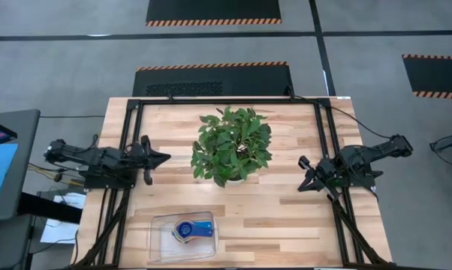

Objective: Nest measuring cups in basket
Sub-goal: Return to Home Position

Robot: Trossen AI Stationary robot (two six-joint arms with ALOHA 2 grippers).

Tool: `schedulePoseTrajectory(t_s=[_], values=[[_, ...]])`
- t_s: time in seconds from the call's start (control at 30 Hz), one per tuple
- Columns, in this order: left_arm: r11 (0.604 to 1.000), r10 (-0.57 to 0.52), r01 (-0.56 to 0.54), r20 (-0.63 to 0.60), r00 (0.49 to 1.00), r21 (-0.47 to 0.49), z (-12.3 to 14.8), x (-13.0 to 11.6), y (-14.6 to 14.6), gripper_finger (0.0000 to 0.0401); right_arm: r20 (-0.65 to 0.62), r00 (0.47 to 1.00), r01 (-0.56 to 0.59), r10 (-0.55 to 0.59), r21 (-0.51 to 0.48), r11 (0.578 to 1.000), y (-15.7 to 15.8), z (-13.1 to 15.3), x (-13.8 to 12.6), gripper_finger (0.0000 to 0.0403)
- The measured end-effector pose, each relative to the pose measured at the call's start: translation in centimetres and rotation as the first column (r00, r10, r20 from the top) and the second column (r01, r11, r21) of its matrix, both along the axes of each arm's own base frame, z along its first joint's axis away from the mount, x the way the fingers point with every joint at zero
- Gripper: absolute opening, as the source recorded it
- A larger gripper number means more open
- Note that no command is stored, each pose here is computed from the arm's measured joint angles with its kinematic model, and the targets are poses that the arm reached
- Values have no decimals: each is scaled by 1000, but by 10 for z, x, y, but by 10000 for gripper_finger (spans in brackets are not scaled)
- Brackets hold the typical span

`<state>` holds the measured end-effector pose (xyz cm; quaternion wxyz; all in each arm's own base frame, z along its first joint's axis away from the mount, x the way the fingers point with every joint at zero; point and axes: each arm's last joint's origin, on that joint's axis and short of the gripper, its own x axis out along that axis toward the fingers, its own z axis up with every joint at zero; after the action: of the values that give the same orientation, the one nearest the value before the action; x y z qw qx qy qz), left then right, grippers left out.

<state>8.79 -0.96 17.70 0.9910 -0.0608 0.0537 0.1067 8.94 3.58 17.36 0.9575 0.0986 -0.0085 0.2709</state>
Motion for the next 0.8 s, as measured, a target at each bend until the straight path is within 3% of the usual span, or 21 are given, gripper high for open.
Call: schedulePoseTrajectory(t_s=[0.17,0.8], values=[[999,3,-8,-125,992,-40,-10,-2,0,6,-3,1000,-1,1,-1,1000,0,0,0,47],[999,6,-11,-118,993,-48,-11,-1,0,6,-2,1000,-1,1,-1,1000,0,0,0,47]])
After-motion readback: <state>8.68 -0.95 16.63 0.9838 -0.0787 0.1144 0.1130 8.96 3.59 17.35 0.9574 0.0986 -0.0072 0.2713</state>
